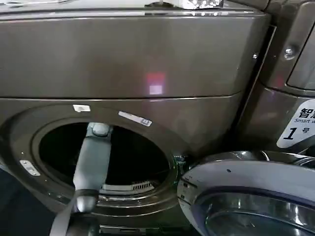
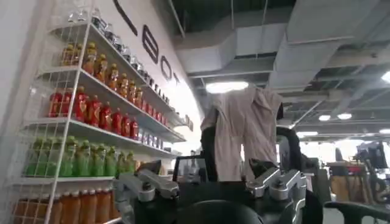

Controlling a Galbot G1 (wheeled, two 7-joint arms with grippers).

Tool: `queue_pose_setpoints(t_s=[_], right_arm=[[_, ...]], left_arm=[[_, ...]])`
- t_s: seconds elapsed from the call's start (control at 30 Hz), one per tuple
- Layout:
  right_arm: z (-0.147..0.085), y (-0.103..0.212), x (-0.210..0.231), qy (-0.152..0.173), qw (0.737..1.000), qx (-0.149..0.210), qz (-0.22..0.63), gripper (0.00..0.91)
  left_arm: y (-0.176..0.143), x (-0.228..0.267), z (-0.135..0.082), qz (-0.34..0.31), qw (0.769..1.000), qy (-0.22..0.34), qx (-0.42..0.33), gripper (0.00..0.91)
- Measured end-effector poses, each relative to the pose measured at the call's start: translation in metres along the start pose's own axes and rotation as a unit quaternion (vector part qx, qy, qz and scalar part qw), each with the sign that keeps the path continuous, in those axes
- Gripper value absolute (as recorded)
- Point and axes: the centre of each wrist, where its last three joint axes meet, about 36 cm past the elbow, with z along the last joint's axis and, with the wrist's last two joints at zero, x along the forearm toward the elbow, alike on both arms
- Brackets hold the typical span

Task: Grasp the clothes from the dryer.

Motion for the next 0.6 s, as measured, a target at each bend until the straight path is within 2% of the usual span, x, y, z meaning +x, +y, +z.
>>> queue_pose_setpoints(t_s=[0.33, 0.6], right_arm=[[-0.002, 0.0, 0.004, -0.019, 1.0, 0.002, -0.006, 0.907], [-0.002, -0.002, 0.006, -0.024, 1.0, 0.001, -0.007, 0.907]], left_arm=[[-0.021, 0.015, -0.005, -0.048, 0.994, 0.001, 0.102, 0.0], [-0.03, 0.02, -0.011, -0.057, 0.988, 0.002, 0.143, 0.0]])
